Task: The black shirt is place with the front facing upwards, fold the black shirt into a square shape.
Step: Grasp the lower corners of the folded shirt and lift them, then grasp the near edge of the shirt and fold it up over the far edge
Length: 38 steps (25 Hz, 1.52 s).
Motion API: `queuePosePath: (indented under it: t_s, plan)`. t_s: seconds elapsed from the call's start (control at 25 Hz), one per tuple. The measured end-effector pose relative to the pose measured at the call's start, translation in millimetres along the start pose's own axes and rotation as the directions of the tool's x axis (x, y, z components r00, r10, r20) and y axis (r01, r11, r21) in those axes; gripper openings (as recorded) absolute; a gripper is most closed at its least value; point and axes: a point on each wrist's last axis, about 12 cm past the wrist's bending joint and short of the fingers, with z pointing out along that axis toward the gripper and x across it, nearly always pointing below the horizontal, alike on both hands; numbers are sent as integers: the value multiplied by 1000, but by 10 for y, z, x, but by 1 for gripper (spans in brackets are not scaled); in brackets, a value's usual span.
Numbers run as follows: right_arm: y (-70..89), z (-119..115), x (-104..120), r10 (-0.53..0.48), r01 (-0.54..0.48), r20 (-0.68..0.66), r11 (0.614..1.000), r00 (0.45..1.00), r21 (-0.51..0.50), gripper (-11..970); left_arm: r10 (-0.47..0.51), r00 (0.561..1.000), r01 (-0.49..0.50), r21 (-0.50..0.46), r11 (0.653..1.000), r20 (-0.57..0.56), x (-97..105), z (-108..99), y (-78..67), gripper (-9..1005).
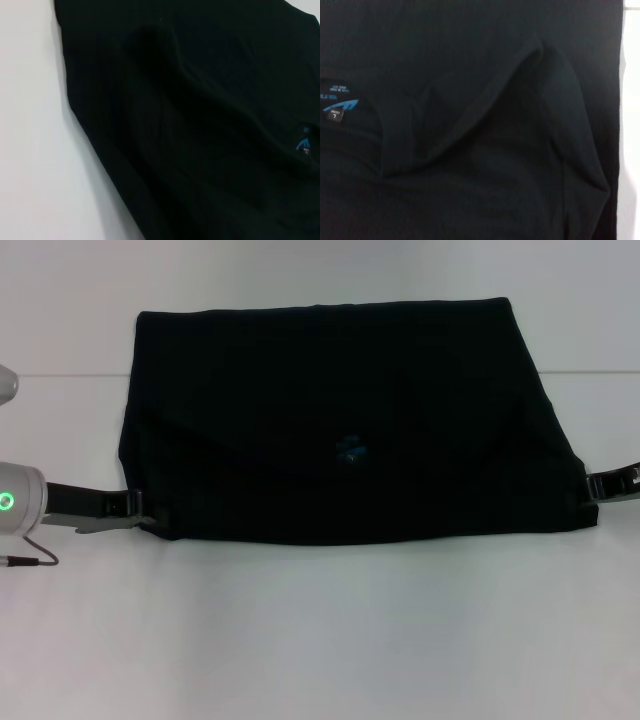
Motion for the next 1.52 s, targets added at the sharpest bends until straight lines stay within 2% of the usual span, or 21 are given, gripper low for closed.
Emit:
queuePosePath:
  t_s: [0.12,0.28,0.4,0.6,0.76,0.88,0.96,1.08,1.24,1.4,1.52]
  plan:
    - [3,-4,6,-1,1,-6,1000,1000,-5,65,5,1000,-5,5,1000,-4,5,-2,-4,27]
    - [-16,-60,19,-4,3,-28,1000,1000,-25,65,1,1000,-1,34,999,-21,10,-44,-13,28]
    - [-54,-178,64,-13,8,-76,998,997,-66,65,1,998,5,86,996,-65,20,-149,-24,28]
    - [-79,-428,319,-71,25,-229,981,971,-195,65,58,974,-7,230,973,-219,129,-401,-84,29]
    - [-8,-538,628,-126,-5,-368,942,921,-335,65,121,923,19,356,934,-365,365,-595,-121,30]
    - [77,-547,828,-153,-46,-434,908,888,-416,65,140,891,50,400,915,-431,527,-672,-114,31]
    - [96,-535,905,-157,-61,-447,898,880,-435,65,135,885,64,404,912,-445,581,-688,-98,31]
    - [72,-516,905,-130,-72,-419,899,899,-433,65,122,899,62,399,915,-420,563,-690,-76,32]
    - [-12,-554,702,-33,-90,-274,900,961,-427,66,75,952,47,383,922,-297,347,-704,-59,33]
    - [-107,-631,452,98,-132,-101,891,990,-434,66,-49,994,78,322,944,-95,44,-748,49,34]
    - [-195,-644,259,236,-189,55,879,970,-438,66,-139,989,118,282,952,57,-117,-749,140,34]
